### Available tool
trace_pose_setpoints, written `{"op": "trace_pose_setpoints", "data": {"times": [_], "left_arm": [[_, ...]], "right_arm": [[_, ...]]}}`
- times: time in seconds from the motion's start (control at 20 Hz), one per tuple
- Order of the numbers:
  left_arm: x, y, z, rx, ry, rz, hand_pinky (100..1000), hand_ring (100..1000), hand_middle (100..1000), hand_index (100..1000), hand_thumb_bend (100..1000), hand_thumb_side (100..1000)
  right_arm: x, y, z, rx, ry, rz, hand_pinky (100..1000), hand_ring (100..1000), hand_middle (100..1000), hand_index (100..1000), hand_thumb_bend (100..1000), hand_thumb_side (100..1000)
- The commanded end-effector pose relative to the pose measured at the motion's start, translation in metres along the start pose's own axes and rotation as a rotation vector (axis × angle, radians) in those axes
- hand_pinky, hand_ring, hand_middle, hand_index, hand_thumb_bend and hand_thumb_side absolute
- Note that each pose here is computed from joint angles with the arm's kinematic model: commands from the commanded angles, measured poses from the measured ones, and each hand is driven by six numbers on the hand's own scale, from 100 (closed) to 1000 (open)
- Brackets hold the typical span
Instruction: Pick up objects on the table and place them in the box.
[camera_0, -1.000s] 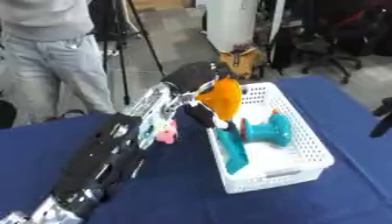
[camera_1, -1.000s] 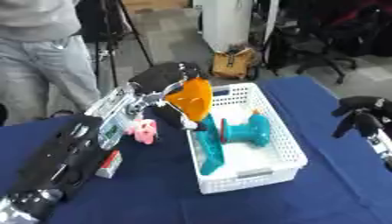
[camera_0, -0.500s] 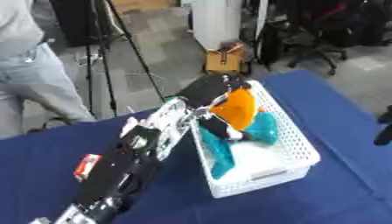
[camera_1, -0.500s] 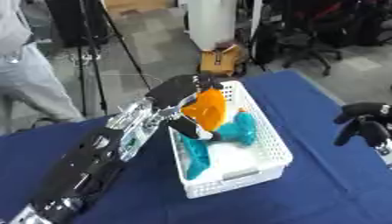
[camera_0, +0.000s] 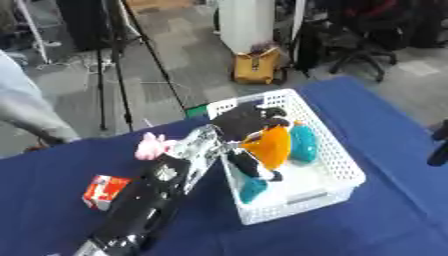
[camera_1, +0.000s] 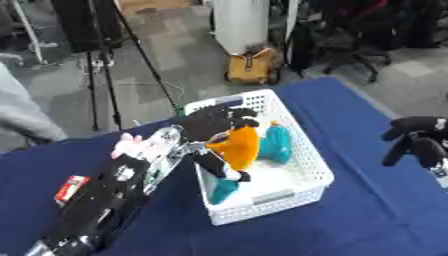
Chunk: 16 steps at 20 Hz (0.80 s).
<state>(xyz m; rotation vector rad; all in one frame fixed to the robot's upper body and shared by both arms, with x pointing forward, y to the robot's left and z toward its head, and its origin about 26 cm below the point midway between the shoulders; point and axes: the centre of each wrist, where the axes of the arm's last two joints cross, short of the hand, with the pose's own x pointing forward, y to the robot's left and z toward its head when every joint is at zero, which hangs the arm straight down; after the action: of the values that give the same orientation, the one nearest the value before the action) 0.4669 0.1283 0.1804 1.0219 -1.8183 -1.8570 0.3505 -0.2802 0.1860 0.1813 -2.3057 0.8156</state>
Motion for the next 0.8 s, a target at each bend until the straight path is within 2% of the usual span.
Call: {"op": "trace_pose_setpoints", "data": {"times": [0.05, 0.25, 0.3, 0.35, 0.4, 0.5, 0.65, 0.7, 0.8], "left_arm": [[-0.009, 0.016, 0.003, 0.038, -0.011, -0.034, 968, 982, 991, 989, 520, 1000], [-0.01, 0.019, 0.005, 0.033, -0.022, -0.026, 970, 984, 992, 991, 509, 1000], [-0.013, 0.023, 0.008, 0.062, -0.017, -0.015, 903, 929, 956, 968, 481, 1000], [-0.017, 0.03, 0.016, 0.111, -0.016, 0.003, 900, 926, 954, 966, 482, 1000], [-0.02, 0.038, 0.025, 0.16, -0.015, 0.027, 848, 866, 914, 946, 498, 1000], [-0.023, 0.051, 0.041, 0.238, -0.012, 0.087, 817, 831, 893, 926, 507, 993], [-0.025, 0.069, 0.071, 0.341, 0.005, 0.187, 787, 806, 879, 915, 499, 956], [-0.031, 0.072, 0.092, 0.396, 0.041, 0.234, 693, 713, 836, 879, 489, 851], [-0.035, 0.08, 0.139, 0.515, 0.103, 0.342, 660, 687, 831, 865, 469, 825]], "right_arm": [[0.006, -0.005, -0.003, 0.002, -0.023, 0.02, 498, 486, 625, 781, 152, 609], [0.005, -0.005, -0.002, 0.001, -0.021, 0.021, 498, 486, 625, 781, 152, 609], [0.004, -0.005, 0.0, -0.004, -0.015, 0.021, 498, 486, 625, 781, 151, 609], [0.003, -0.006, 0.003, -0.013, -0.005, 0.022, 498, 486, 625, 781, 151, 608], [0.002, -0.007, 0.006, -0.021, 0.002, 0.025, 498, 487, 625, 780, 151, 608], [0.0, -0.009, 0.01, -0.032, 0.015, 0.03, 499, 487, 625, 780, 151, 608], [-0.002, -0.009, 0.016, -0.044, 0.036, 0.033, 499, 487, 625, 780, 151, 608], [-0.004, -0.01, 0.02, -0.049, 0.052, 0.034, 498, 486, 625, 780, 149, 609], [-0.007, -0.011, 0.028, -0.059, 0.078, 0.039, 498, 486, 625, 780, 149, 608]]}}
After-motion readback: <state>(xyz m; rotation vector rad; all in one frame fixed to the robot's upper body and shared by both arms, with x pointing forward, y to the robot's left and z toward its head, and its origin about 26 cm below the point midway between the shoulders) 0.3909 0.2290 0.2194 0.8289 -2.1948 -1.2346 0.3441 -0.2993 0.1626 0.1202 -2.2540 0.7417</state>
